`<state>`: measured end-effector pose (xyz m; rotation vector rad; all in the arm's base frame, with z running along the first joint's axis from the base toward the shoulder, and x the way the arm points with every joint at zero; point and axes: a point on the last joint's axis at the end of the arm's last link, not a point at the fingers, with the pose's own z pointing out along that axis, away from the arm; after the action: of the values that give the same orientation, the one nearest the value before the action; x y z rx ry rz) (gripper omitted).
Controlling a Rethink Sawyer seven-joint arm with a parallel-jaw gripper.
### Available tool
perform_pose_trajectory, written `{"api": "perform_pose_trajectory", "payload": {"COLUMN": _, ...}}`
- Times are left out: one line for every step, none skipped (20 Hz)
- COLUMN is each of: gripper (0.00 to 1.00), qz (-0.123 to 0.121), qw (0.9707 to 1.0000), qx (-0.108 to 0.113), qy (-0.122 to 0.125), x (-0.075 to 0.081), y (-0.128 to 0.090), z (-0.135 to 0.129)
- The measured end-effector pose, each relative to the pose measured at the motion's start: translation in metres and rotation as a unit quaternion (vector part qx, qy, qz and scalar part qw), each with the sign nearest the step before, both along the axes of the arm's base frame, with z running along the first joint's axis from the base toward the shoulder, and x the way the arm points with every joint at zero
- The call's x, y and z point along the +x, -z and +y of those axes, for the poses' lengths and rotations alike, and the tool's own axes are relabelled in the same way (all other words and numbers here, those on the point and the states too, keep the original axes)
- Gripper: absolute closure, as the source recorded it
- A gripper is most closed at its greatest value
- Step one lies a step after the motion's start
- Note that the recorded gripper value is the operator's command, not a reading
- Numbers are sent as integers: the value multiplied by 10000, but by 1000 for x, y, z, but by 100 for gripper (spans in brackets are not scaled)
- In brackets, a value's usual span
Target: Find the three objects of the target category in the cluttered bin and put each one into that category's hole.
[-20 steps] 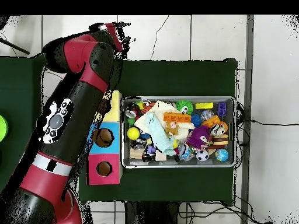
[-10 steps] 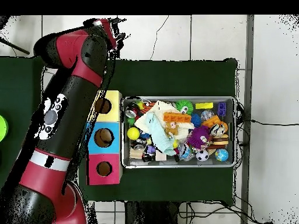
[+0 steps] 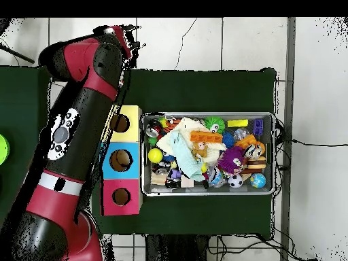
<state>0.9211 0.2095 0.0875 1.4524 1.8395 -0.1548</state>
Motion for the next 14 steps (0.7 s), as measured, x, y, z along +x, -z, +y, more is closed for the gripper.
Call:
{"api": "perform_pose_trajectory", "payload": {"gripper": 0, "qz": 17, "qw": 10000, "qx": 2, "qy": -6, "x": -1, "y": 3, "z": 1}}
{"api": "perform_pose_trajectory", "payload": {"gripper": 0, "qz": 34, "qw": 10000, "qx": 2, "qy": -13, "x": -1, "y": 6, "z": 1}}
{"api": "perform_pose_trajectory", "payload": {"gripper": 0, "qz": 60, "qw": 10000, "qx": 0, "qy": -24, "x": -3, "y": 11, "z": 3}}
{"api": "perform_pose_trajectory", "payload": {"gripper": 0, "qz": 82, "qw": 10000, "qx": 0, "qy": -33, "x": -4, "y": 14, "z": 3}}
{"api": "perform_pose_trajectory", "payload": {"gripper": 0, "qz": 109, "qw": 9999, "qx": 0, "qy": -39, "x": -5, "y": 18, "z": 4}}
{"api": "perform_pose_trajectory", "payload": {"gripper": 0, "qz": 140, "qw": 9999, "qx": 1, "qy": -41, "x": -6, "y": 21, "z": 5}}
{"api": "perform_pose_trajectory", "payload": {"gripper": 0, "qz": 179, "qw": 9998, "qx": 4, "qy": -39, "x": -8, "y": 25, "z": 7}}
{"api": "perform_pose_trajectory", "payload": {"gripper": 0, "qz": 209, "qw": 9998, "qx": 7, "qy": -35, "x": -9, "y": 27, "z": 8}}
{"api": "perform_pose_trajectory", "payload": {"gripper": 0, "qz": 256, "qw": 9997, "qx": 15, "qy": -21, "x": -11, "y": 30, "z": 9}}
{"api": "perform_pose_trajectory", "payload": {"gripper": 0, "qz": 315, "qw": 9995, "qx": 32, "qy": 4, "x": -13, "y": 32, "z": 10}}
{"api": "perform_pose_trajectory", "payload": {"gripper": 0, "qz": 375, "qw": 9993, "qx": 48, "qy": 30, "x": -15, "y": 34, "z": 12}}
{"api": "perform_pose_trajectory", "payload": {"gripper": 0, "qz": 422, "qw": 9991, "qx": 63, "qy": 54, "x": -17, "y": 35, "z": 13}}
{"api": "perform_pose_trajectory", "payload": {"gripper": 0, "qz": 456, "qw": 9989, "qx": 75, "qy": 72, "x": -18, "y": 36, "z": 14}}
{"api": "perform_pose_trajectory", "payload": {"gripper": 0, "qz": 538, "qw": 9984, "qx": 108, "qy": 115, "x": -21, "y": 38, "z": 15}}
